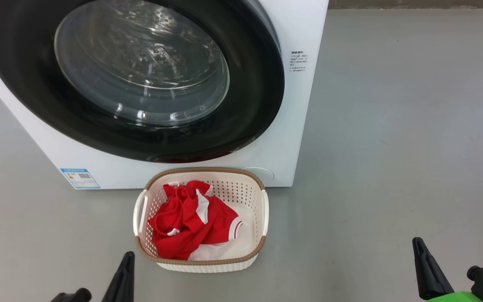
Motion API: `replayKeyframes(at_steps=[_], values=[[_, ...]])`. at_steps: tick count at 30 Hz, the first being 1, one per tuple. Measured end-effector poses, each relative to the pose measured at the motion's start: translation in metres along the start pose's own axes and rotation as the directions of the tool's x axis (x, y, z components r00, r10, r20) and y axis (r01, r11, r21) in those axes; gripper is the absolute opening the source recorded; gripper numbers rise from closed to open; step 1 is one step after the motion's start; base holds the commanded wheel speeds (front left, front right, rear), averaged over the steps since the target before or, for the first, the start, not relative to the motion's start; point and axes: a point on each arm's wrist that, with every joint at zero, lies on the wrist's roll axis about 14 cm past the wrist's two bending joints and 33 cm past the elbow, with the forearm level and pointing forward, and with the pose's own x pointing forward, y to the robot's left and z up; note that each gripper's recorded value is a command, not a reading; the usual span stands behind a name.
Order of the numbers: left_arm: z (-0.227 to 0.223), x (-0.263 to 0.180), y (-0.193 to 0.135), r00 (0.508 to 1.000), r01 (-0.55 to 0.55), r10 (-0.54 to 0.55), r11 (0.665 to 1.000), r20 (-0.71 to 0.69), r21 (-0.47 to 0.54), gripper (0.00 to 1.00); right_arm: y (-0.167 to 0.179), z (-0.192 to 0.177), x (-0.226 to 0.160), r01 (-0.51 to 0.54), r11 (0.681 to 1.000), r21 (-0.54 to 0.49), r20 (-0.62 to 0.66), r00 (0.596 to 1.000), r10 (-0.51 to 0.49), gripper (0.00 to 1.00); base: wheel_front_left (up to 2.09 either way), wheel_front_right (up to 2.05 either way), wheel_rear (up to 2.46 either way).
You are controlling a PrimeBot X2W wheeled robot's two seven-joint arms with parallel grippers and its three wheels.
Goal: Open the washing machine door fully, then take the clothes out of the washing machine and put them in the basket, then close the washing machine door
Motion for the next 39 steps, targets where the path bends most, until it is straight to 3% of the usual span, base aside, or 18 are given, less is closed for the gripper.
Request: replayKeyframes(at_steps=[20,39], values=[[0.001,0.0,0.007,0.999,-0.044,0.042,0.978,-0.016,-0.203,0.0,-0.003,0.001,0.001,0.029,0.983,0.18,-0.015,1.0,-0.026,0.0,0.0,0.0,0.0],[0.003,0.0,0.013,0.997,-0.075,0.07,0.917,-0.027,-0.392,0.0,-0.001,0.007,0.006,0.035,0.934,0.355,-0.014,0.999,-0.031,0.0,0.0,0.0,0.0]])
